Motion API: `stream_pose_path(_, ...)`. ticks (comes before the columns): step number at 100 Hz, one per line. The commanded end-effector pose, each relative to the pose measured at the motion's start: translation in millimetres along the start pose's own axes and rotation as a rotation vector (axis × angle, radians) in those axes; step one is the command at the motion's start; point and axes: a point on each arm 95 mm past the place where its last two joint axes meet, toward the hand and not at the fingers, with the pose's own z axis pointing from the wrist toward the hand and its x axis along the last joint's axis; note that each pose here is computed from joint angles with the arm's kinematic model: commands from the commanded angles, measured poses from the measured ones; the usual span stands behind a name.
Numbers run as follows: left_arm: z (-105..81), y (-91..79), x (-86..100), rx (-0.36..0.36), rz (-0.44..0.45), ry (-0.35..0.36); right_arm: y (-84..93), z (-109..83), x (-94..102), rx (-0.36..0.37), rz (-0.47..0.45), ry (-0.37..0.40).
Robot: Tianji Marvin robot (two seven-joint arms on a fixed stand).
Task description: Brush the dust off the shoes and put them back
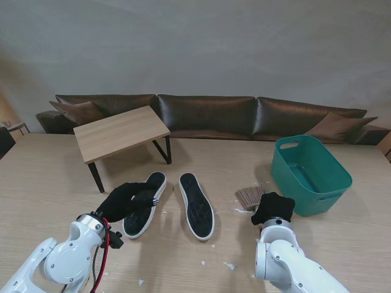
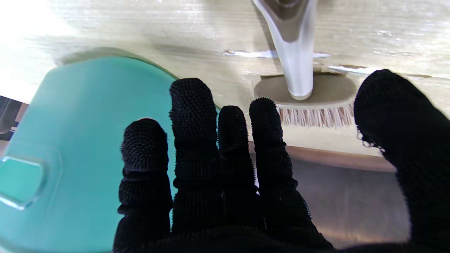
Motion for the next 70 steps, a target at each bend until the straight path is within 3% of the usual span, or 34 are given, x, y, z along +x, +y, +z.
stream_pose_path(1, -0.5, 2.0, 1.1, -0.022, 0.001, 0.000, -5.4, 2.0, -1.6, 0.019, -0.013, -0.005)
stream_pose_path(70, -0.6, 2.8, 0.0, -0.035, -0.001, -0.001, -35.9, 21.7, 5.8, 0.122, 0.003, -0.046)
